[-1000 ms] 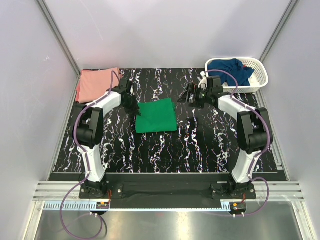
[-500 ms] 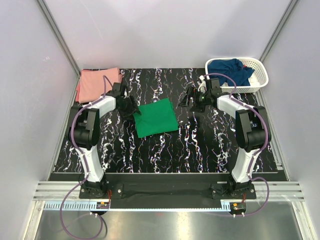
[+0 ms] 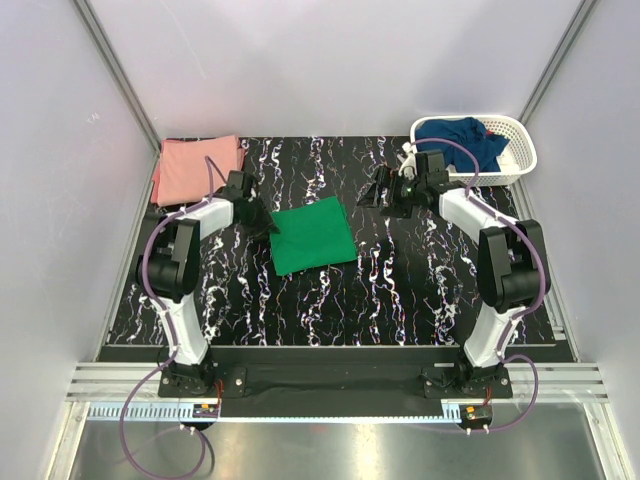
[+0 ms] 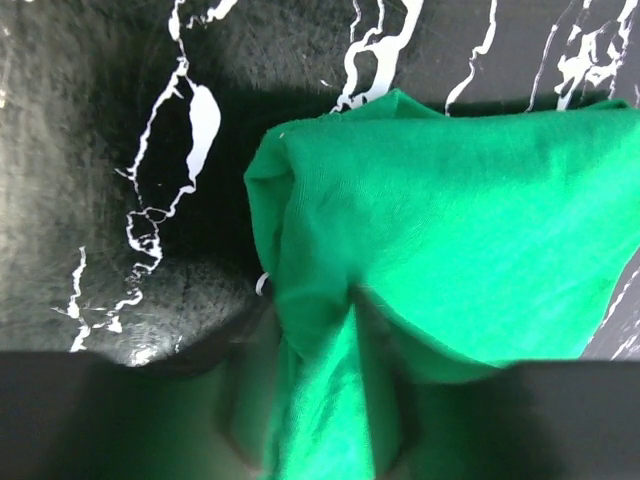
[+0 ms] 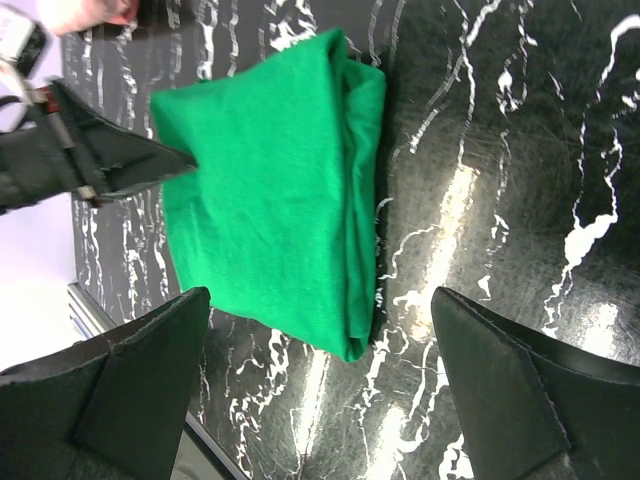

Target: Fold and stack the t-shirts

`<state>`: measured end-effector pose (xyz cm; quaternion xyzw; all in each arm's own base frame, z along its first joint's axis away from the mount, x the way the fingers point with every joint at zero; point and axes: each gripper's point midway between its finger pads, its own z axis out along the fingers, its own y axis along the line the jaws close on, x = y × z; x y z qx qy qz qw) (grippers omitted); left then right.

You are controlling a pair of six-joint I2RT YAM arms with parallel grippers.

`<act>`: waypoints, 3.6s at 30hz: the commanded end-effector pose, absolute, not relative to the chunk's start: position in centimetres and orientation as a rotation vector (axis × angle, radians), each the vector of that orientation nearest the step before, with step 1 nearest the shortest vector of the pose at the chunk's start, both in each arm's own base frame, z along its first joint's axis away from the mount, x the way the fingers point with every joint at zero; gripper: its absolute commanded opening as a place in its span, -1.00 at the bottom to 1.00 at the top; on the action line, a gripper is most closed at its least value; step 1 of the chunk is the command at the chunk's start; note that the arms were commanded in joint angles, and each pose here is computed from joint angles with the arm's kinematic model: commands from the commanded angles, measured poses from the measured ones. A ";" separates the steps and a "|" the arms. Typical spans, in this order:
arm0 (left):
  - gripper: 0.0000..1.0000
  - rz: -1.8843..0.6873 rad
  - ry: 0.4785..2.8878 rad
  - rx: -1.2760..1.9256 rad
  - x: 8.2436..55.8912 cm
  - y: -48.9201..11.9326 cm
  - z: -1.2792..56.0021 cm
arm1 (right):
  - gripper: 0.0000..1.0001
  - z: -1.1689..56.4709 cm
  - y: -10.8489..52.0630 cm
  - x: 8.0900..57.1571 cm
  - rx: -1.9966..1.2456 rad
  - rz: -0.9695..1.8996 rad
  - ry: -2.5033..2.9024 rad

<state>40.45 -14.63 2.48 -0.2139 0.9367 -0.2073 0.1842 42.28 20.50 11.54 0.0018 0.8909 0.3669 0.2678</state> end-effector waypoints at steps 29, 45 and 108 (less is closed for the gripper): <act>-1.00 -0.150 2.586 -0.142 48.1 -13.8 11.2 | 1.00 18.4 20.5 42.7 -0.050 0.996 2.227; -1.00 0.125 2.287 -0.174 54.9 -3.4 21.8 | 0.99 19.0 21.3 43.8 -0.071 1.037 2.182; 0.04 -0.560 2.142 -0.087 54.9 -6.5 15.9 | 0.99 17.1 20.9 44.6 -0.035 0.996 2.251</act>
